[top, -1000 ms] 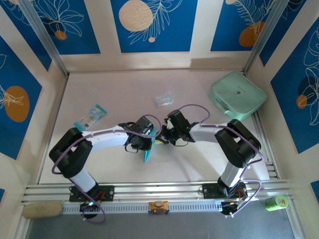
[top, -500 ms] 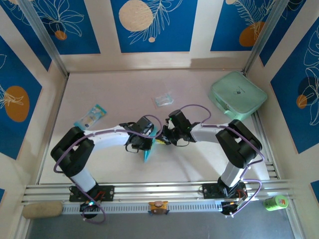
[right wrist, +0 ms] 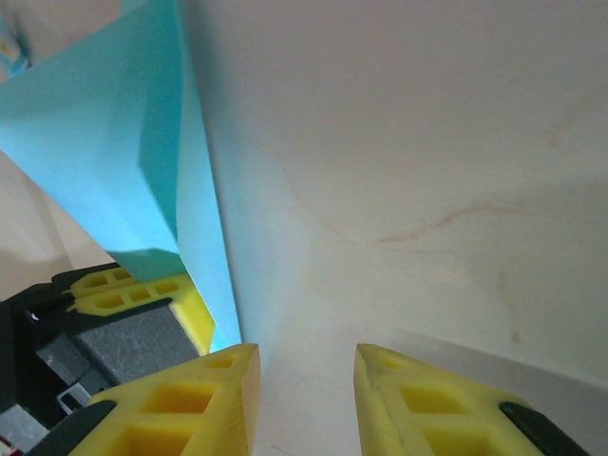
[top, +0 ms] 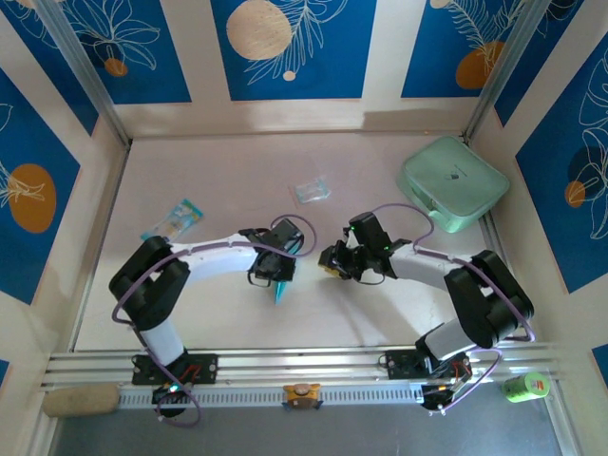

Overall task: Fold a paper plane with a square sheet of paper (pick it up from the middle)
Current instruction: Move a paper plane to the center of the table, then reset both arms

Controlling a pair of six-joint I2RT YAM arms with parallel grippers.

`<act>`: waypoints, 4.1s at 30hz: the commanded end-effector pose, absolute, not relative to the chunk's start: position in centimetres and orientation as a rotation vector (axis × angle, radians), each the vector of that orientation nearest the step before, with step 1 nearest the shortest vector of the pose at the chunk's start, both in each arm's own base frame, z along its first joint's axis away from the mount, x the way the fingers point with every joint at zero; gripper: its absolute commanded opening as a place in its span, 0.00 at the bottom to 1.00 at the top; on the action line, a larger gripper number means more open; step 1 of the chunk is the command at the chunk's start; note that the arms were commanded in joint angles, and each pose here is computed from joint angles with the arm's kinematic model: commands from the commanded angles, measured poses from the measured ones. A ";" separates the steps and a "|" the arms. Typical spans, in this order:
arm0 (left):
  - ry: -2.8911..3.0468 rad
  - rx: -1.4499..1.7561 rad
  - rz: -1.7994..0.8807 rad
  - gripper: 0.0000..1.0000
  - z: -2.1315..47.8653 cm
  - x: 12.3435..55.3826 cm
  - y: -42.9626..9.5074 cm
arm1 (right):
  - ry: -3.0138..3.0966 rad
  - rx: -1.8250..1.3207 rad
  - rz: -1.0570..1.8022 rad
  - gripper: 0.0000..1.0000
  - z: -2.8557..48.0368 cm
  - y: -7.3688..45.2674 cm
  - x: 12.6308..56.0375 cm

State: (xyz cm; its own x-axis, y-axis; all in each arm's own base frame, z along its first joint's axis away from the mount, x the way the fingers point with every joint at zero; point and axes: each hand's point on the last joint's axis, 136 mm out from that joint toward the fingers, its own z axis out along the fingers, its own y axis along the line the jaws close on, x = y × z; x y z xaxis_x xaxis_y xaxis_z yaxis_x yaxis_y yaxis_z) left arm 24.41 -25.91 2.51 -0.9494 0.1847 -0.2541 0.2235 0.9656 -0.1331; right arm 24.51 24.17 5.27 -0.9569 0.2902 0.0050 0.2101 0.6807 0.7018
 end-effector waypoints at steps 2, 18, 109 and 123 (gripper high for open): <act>2.888 0.288 -0.144 0.10 2.4 24.4 -25.5 | 2.791 0.418 1.120 0.32 5.3 23.4 23.8; 2.909 0.306 -0.142 0.17 1.8 24.2 -25.9 | 2.793 0.423 1.127 0.32 5.1 23.4 23.7; 2.118 0.008 0.161 1.00 18.5 31.3 -9.2 | 2.077 -0.085 0.015 0.77 16.2 8.0 30.8; 2.000 -0.074 0.323 1.00 13.5 35.8 -0.7 | 1.942 -0.206 0.155 0.77 11.7 5.8 36.6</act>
